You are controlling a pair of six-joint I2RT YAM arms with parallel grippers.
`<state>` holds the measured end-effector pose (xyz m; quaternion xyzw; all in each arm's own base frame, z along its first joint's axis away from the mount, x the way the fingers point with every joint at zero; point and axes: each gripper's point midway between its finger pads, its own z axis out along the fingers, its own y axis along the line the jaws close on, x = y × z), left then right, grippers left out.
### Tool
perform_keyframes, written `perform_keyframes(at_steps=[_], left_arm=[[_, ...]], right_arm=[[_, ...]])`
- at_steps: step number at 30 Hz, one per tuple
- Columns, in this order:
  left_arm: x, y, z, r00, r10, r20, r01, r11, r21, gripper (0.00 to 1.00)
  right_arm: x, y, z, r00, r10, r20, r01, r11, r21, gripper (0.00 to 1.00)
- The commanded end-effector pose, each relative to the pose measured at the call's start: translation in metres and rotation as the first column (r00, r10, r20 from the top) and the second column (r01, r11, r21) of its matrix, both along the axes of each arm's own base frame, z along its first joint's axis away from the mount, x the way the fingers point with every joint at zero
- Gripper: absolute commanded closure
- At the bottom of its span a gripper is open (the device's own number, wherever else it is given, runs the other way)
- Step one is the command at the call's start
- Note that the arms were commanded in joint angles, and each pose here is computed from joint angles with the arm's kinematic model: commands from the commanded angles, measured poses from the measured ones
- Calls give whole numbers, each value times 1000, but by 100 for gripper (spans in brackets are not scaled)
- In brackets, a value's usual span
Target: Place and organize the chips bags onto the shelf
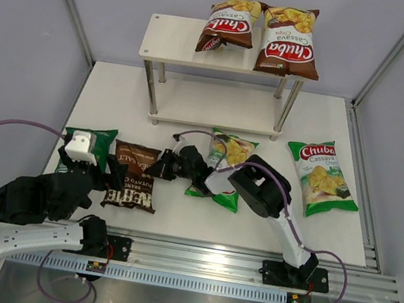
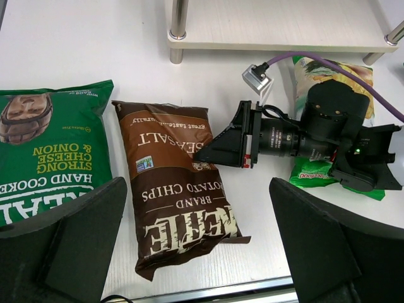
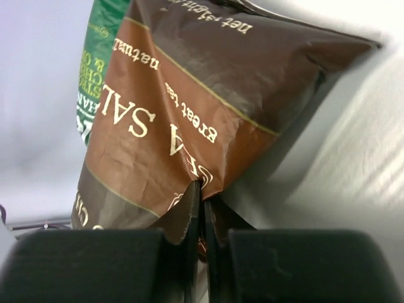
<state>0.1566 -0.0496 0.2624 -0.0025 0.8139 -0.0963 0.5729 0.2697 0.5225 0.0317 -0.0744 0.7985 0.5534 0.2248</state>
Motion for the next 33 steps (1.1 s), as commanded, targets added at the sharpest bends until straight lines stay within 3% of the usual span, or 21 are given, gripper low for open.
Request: perform_keyframes(at_steps=[1, 4, 11, 17, 20, 26, 27, 29, 30, 31, 33], left_arm=[[3, 1, 4, 1000, 23, 18, -23, 1000, -19, 1], [2, 0, 4, 1000, 18, 16, -17, 1000, -23, 1], [-2, -1, 5, 1000, 21, -7, -22, 995, -100, 1], [-11, -5, 8, 1000, -5, -13, 0, 952, -307, 1], [-15, -10, 6, 1000, -25, -7, 20, 902, -432, 1], [-21, -35, -4, 997, -73, -22, 38, 729, -683, 1], [-22, -41, 1, 996, -77, -37, 23, 659, -752, 1], [-21, -49, -6, 995, -78, -59, -1, 594, -805, 1], [-21, -57, -1, 993, -89, -77, -20, 517, -856, 1], [-19, -64, -8, 991, -92, -95, -37, 498, -866, 1], [-20, -72, 2, 989, -118, -92, -43, 367, -929, 1]], right_arm=[[-7, -6, 38, 998, 10, 66, -15, 997, 76, 94], [-5, -19, 65, 992, -50, 119, 38, 994, 99, 100], [3, -56, 123, 958, -208, 197, 182, 973, 140, 100], [2, -87, 171, 913, -301, 276, 256, 948, 188, 100], [3, -104, 192, 883, -347, 317, 296, 934, 201, 100], [2, -137, 237, 802, -443, 400, 362, 894, 266, 100], [0, -146, 243, 788, -463, 406, 373, 883, 285, 100], [2, -157, 257, 752, -513, 413, 401, 854, 332, 100], [0, -164, 261, 739, -532, 412, 410, 842, 352, 100], [1, -171, 270, 717, -564, 409, 422, 819, 389, 100], [-1, -181, 279, 695, -594, 406, 431, 796, 426, 100]])
